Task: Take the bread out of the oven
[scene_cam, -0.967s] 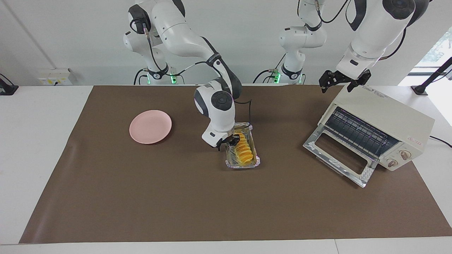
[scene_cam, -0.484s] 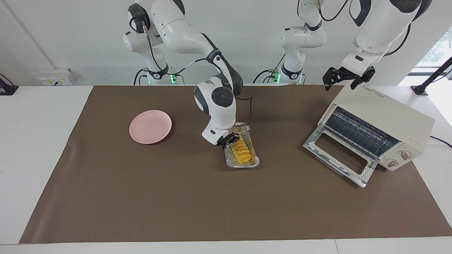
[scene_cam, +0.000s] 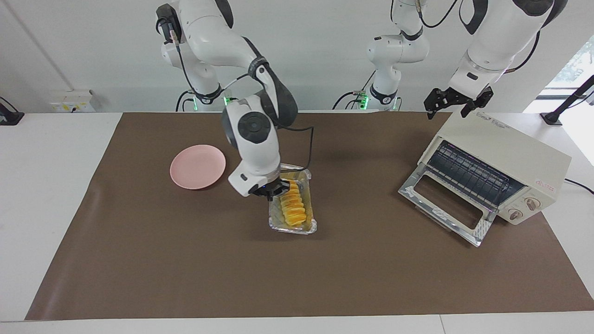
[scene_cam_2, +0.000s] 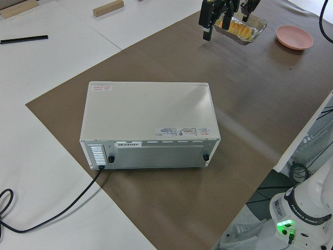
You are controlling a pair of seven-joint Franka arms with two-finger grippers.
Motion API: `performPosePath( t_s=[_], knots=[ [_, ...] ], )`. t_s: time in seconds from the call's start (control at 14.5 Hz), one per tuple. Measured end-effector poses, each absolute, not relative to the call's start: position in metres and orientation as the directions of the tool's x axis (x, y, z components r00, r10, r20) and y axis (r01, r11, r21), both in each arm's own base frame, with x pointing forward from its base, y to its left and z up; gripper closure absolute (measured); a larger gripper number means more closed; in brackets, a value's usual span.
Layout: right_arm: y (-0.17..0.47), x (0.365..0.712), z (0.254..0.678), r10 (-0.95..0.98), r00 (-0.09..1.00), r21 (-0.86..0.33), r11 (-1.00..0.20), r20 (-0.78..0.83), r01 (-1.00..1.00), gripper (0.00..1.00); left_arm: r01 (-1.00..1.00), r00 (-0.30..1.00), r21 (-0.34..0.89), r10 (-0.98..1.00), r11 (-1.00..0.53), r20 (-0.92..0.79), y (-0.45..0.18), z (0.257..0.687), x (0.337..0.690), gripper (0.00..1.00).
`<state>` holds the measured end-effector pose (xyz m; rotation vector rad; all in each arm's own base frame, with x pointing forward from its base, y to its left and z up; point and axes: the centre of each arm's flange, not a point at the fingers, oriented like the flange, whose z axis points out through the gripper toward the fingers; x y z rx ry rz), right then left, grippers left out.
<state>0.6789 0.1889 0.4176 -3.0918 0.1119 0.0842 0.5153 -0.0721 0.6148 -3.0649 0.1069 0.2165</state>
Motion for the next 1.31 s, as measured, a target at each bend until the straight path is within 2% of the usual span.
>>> performPosePath(
  t_s=[0.21, 0.62, 0.9, 1.04, 1.11, 1.31],
  knots=[
    [0.096, 0.699, 0.412, -0.033, 0.999, -0.058, -0.998, -0.034, -0.035, 0.99, -0.074, 0.988, -0.062, -0.065, -0.995, -0.143, -0.072, 0.615, 0.515, 0.00],
    [-0.024, 0.703, 0.352, -0.002, 1.000, -0.054, -0.999, 0.020, -0.001, 0.99, -0.074, 0.988, -0.062, -0.064, -0.995, -0.143, -0.072, 0.615, 0.515, 0.00],
    [-0.037, 0.702, 0.334, -0.008, 0.999, -0.053, -0.999, 0.041, -0.006, 0.98, -0.074, 0.988, -0.062, -0.064, -0.995, -0.143, -0.072, 0.615, 0.515, 0.00],
    [-0.037, 0.700, 0.329, -0.008, 0.999, -0.052, -0.999, 0.041, -0.006, 0.83, -0.074, 0.988, -0.062, -0.064, -0.995, -0.142, -0.072, 0.615, 0.515, 0.00],
    [-0.038, 0.700, 0.329, -0.005, 0.999, -0.051, -0.999, 0.041, -0.003, 0.69, -0.074, 0.988, -0.062, -0.064, -0.995, -0.142, -0.072, 0.615, 0.515, 0.00],
    [-0.038, 0.696, 0.333, 0.035, 0.999, -0.019, -0.999, 0.005, 0.036, 0.34, -0.074, 0.988, -0.062, -0.064, -0.995, -0.142, -0.072, 0.615, 0.515, 0.00]
  ],
)
